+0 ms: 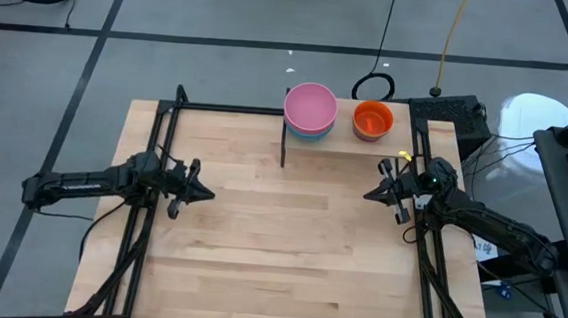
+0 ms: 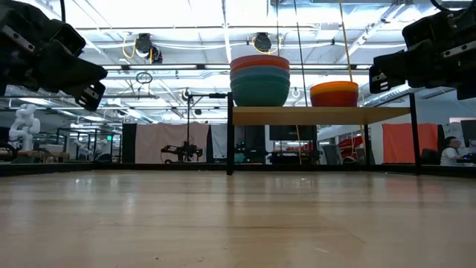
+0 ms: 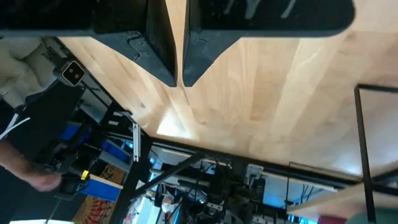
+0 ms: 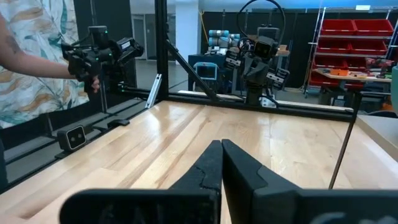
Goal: Place and stack bowls onto a shelf
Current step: Return to Home Position
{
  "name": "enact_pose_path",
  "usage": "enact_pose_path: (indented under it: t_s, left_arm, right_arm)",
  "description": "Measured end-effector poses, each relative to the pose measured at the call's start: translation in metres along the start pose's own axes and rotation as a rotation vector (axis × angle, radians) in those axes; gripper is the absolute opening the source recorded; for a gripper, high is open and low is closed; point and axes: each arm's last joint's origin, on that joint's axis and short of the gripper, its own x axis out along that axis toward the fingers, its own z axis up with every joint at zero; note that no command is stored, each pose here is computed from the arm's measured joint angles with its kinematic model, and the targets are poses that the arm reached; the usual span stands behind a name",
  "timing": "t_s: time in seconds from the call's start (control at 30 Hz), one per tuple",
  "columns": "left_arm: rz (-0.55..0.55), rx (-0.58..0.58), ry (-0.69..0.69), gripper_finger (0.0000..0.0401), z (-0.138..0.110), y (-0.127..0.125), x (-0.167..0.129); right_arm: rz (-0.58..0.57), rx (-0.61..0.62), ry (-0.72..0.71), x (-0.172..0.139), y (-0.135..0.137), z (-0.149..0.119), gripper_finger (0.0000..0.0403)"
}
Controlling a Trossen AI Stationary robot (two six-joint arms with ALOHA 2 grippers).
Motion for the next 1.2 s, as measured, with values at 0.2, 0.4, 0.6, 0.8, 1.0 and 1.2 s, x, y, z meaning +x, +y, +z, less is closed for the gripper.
enact_pose_path:
  t_s: [0.2, 0.4, 0.6, 0.8, 1.0, 1.2]
  left_arm:
    - [0.000, -0.035, 0.001, 0.0031, 0.000, 0.000, 0.000]
    - [0.001, -0.062, 0.001, 0.0031, 0.000, 0.000, 0.000]
    - [0.001, -0.057, 0.001, 0.0031, 0.000, 0.000, 0.000]
    - [0.001, -0.057, 0.001, 0.0031, 0.000, 0.000, 0.000]
    - [0.001, -0.056, 0.001, 0.0031, 0.000, 0.000, 0.000]
    - [0.002, -0.055, 0.001, 0.0031, 0.000, 0.000, 0.000]
  right_arm:
    - [0.000, 0.000, 0.000, 0.000, 0.000, 0.000, 0.0000]
    - [0.001, -0.014, -0.010, -0.001, 0.001, 0.002, 0.0000]
    - [0.001, -0.098, -0.072, -0.006, 0.008, 0.010, 0.0000]
    - [0.012, -0.185, -0.137, -0.010, 0.016, 0.019, 0.0000]
    - [0.024, -0.231, -0.174, -0.013, 0.021, 0.023, 0.0000]
    - [0.024, -0.262, -0.196, -0.015, 0.024, 0.025, 0.0000]
